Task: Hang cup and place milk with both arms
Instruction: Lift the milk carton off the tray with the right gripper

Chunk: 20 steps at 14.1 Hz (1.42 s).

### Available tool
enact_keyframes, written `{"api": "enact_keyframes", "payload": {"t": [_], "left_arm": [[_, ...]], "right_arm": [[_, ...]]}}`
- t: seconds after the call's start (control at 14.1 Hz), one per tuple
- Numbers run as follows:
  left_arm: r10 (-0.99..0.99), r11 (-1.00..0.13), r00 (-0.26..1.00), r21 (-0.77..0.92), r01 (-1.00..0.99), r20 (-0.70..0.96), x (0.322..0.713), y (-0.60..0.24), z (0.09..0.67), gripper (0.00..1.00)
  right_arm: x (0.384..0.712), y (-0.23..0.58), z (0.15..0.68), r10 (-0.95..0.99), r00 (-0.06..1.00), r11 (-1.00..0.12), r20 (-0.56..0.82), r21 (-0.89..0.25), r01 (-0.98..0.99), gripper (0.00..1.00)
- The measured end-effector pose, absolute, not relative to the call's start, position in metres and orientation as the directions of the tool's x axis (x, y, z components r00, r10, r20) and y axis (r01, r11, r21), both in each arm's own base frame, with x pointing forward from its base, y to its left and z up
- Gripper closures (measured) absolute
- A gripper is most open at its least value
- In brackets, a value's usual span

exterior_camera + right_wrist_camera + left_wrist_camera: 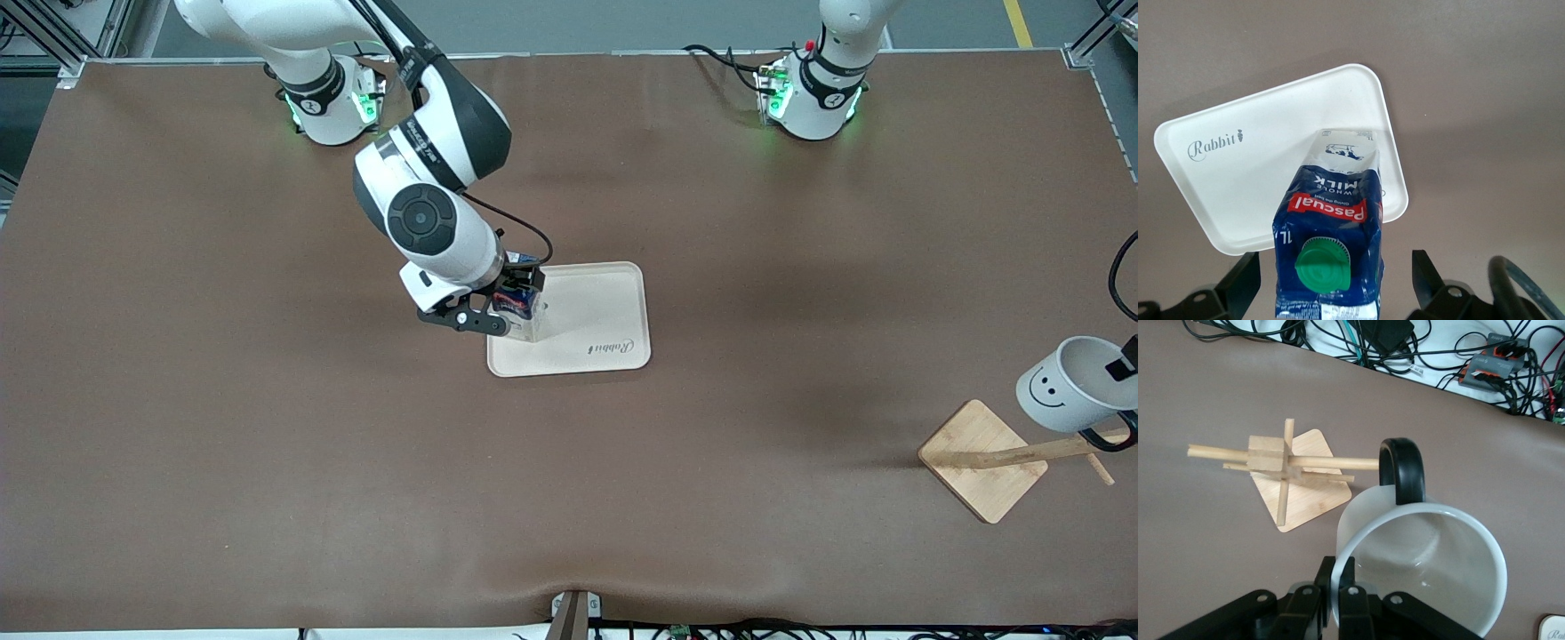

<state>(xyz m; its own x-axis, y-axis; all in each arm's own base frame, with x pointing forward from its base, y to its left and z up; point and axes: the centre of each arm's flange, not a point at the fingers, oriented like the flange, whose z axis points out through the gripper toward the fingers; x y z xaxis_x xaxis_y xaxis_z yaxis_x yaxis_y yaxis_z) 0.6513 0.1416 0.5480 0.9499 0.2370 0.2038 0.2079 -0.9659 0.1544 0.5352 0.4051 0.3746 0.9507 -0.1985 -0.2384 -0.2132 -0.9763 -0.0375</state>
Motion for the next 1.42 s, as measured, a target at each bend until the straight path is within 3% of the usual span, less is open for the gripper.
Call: {"api": "enact_keyframes", "payload": {"t": [0.64, 0.71, 0.85, 0.93, 1.21, 1.42], "left_arm": [[0.245, -0.960, 0.947, 0.191, 0.206, 0.209, 0.658, 0.139, 0.534, 0.93], [0.245, -0.960, 0.947, 0.192, 0.206, 0.209, 0.659, 0.139, 0.533, 0.93], [0.244, -0.959, 0.947, 0.196, 0.204, 0.208, 0.660, 0.143, 0.527, 0.93], [0.246, -0.958, 0.947, 0.199, 0.205, 0.207, 0.662, 0.146, 0.524, 0.93], [0.252, -0.955, 0.948, 0.210, 0.210, 0.197, 0.664, 0.149, 0.514, 0.93], [0.262, -0.952, 0.945, 0.212, 0.221, 0.195, 0.663, 0.157, 0.511, 0.93]], "right_arm": [[0.529, 0.413, 0.356, -0.219, 0.948, -0.972, -0.233, -0.031, -0.232, 0.00], [0.529, 0.413, 0.355, -0.228, 0.945, -0.970, -0.234, -0.026, -0.241, 0.07], [0.527, 0.415, 0.352, -0.255, 0.938, -0.964, -0.234, -0.019, -0.267, 0.29], [0.526, 0.416, 0.353, -0.258, 0.938, -0.963, -0.230, -0.018, -0.269, 0.34], [0.532, 0.415, 0.361, -0.341, 0.913, -0.935, -0.225, -0.020, -0.354, 0.41], [0.554, 0.398, 0.393, -0.405, 0.862, -0.896, -0.304, -0.057, -0.441, 0.41]]}}
